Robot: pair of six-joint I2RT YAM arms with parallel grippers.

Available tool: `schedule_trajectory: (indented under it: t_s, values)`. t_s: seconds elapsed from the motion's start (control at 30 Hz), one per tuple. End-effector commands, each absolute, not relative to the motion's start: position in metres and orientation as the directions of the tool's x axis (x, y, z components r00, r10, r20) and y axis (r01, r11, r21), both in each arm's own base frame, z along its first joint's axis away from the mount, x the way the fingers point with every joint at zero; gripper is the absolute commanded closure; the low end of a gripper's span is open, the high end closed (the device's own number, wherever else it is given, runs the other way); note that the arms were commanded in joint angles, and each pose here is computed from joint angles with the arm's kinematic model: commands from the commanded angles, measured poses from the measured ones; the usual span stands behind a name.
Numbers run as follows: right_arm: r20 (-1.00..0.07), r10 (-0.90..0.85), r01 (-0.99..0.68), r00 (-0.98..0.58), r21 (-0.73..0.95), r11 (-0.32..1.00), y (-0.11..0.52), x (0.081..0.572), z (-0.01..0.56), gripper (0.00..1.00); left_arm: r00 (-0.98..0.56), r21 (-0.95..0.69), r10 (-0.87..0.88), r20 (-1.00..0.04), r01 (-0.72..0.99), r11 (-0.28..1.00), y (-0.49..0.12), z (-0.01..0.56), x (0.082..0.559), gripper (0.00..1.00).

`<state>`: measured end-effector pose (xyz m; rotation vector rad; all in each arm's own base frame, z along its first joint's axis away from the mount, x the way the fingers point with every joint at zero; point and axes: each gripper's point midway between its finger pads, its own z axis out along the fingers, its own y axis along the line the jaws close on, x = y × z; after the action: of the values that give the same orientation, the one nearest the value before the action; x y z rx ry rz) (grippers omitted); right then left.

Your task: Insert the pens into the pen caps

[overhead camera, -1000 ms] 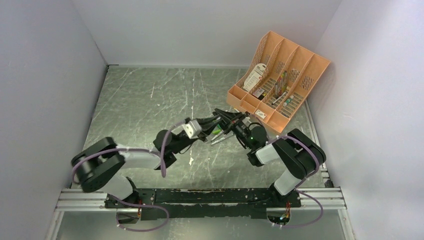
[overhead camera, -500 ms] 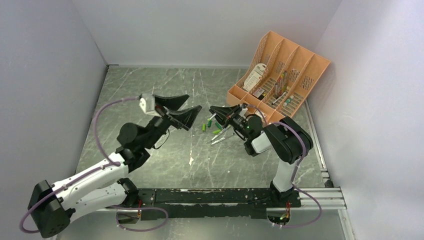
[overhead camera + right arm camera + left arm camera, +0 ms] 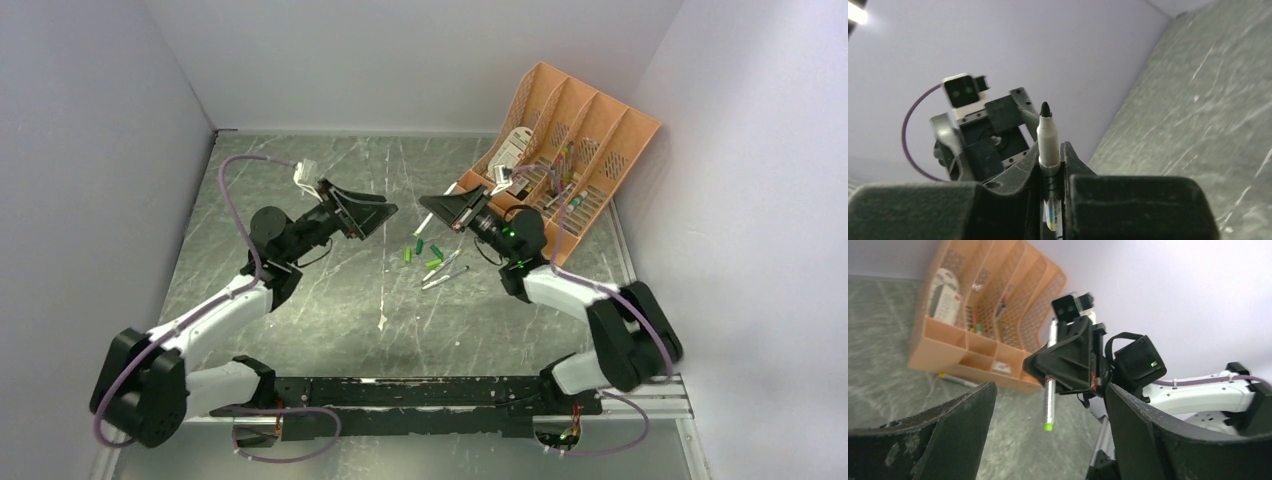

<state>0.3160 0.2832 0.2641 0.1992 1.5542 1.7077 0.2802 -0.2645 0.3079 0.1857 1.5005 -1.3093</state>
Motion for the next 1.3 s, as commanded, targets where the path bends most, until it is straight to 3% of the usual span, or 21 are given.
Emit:
schedule_trajectory:
  t_s: [0.0, 0.17, 0.37, 0.73, 0.93, 1.0, 1.07, 1.2, 1.23, 1.27]
  values:
    - [-0.689, 0.528, -0.569, -0.497, 0.718, 0.4, 0.27, 0.316, 0.257, 1.0, -0.498, -0.577, -0.5, -0.709, 0.817, 0.003, -0.267, 0.347, 0.234, 0.13]
    - [-0.784, 0.456, -0.662, -0.42, 0.609, 0.438, 0.264, 0.297, 0.275, 1.0, -0.529, -0.549, -0.439, -0.726, 0.831, -0.092, -0.279, 0.341, 0.222, 0.09]
    - [-0.832, 0.401, -0.724, -0.384, 0.541, 0.428, 0.279, 0.278, 0.294, 1.0, -0.494, -0.511, -0.32, -0.809, 0.859, -0.035, -0.31, 0.324, 0.213, 0.08]
    - [-0.83, 0.421, -0.781, -0.366, 0.52, 0.345, 0.287, 0.262, 0.322, 1.0, -0.505, -0.542, -0.302, -0.809, 0.839, 0.048, -0.322, 0.303, 0.226, 0.07]
    - [-0.832, 0.423, -0.791, -0.36, 0.512, 0.334, 0.29, 0.26, 0.33, 1.0, -0.522, -0.529, -0.234, -0.82, 0.848, -0.037, -0.335, 0.301, 0.213, 0.13]
    - [-0.83, 0.425, -0.793, -0.361, 0.513, 0.329, 0.291, 0.261, 0.331, 1.0, -0.53, -0.532, -0.226, -0.817, 0.845, -0.056, -0.34, 0.299, 0.209, 0.2]
    - [-0.828, 0.424, -0.79, -0.368, 0.518, 0.327, 0.293, 0.262, 0.329, 1.0, -0.537, -0.536, -0.22, -0.815, 0.842, -0.069, -0.345, 0.296, 0.207, 0.34]
    - [-0.82, 0.425, -0.79, -0.383, 0.529, 0.31, 0.294, 0.26, 0.326, 1.0, -0.559, -0.555, -0.218, -0.8, 0.828, -0.085, -0.346, 0.296, 0.205, 0.85]
    - [-0.819, 0.423, -0.788, -0.388, 0.533, 0.308, 0.294, 0.26, 0.325, 1.0, -0.559, -0.555, -0.22, -0.799, 0.827, -0.086, -0.346, 0.297, 0.205, 0.92]
    - [-0.818, 0.422, -0.787, -0.39, 0.534, 0.309, 0.294, 0.259, 0.324, 1.0, -0.558, -0.554, -0.22, -0.8, 0.828, -0.085, -0.346, 0.297, 0.205, 0.93]
